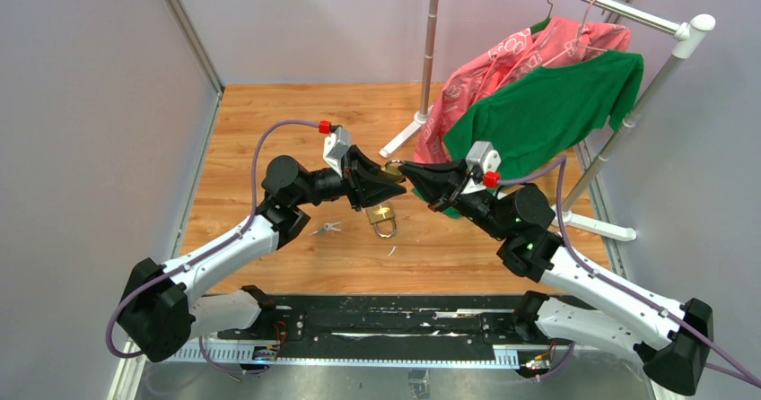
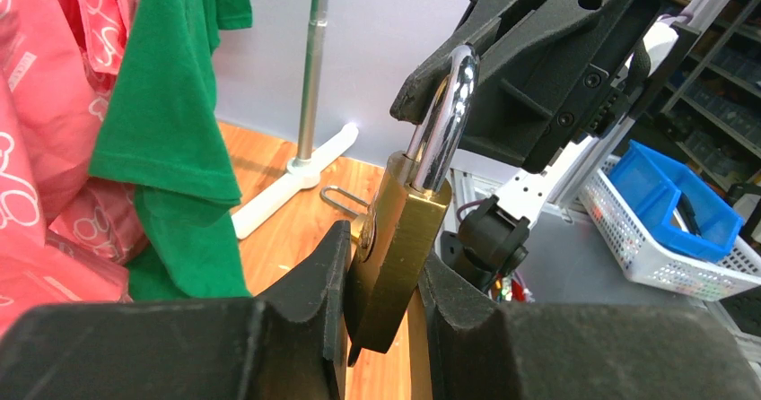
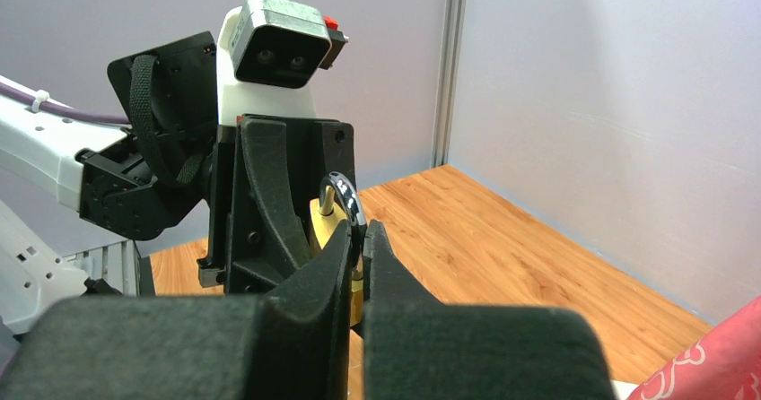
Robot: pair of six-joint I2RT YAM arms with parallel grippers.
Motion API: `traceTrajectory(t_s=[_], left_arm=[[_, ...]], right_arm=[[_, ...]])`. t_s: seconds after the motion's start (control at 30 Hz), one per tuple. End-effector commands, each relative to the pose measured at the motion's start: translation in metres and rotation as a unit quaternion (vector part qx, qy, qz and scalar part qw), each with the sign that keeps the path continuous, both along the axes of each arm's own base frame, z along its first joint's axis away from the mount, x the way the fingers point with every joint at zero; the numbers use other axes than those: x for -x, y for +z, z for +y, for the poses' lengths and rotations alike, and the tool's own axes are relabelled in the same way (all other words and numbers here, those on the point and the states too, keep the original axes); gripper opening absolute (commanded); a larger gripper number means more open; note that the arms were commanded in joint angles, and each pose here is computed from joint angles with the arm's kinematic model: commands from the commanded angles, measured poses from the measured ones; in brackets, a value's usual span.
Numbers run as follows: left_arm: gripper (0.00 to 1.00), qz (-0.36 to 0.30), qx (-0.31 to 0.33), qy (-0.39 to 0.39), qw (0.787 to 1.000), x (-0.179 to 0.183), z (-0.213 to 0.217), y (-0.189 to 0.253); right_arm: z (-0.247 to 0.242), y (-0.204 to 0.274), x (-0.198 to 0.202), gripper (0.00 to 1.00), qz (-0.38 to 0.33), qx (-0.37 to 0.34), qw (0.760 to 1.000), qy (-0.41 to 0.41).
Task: Lock with the key
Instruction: Lock the lock.
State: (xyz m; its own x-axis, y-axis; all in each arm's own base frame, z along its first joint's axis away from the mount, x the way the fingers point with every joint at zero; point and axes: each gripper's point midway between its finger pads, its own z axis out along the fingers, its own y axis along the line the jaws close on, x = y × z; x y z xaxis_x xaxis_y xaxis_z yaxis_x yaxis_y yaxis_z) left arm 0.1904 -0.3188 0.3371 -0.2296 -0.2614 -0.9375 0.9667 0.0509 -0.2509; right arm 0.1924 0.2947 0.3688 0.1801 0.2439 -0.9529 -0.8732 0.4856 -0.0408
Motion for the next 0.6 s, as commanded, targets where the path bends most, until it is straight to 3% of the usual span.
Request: traceTrajectory(t_s=[0.0,0.33,0.43,0.57], left_arm=[[0.0,-0.226,0.244,0.036,0.942,0.046,0.048,0.183],[0.0,-0.222,0.242,0.032,0.944,0.046,0.047,0.185],[0.0,-0.214,0.232,0.031,0.949,0.044,0.045,0.179],[0.0,-0.2,0.208,0.024,0.957,0.042,0.04,0.162]], right_arm=[[-0.024,-0.301,0.112,0.0,0.346,0.39,0.839,0.157],[-0.025,-0.31,0.117,0.0,0.346,0.409,0.831,0.152],[-0.023,-0.295,0.112,0.0,0.328,0.404,0.841,0.149],[-0.018,-0.241,0.092,0.0,0.273,0.391,0.869,0.133]])
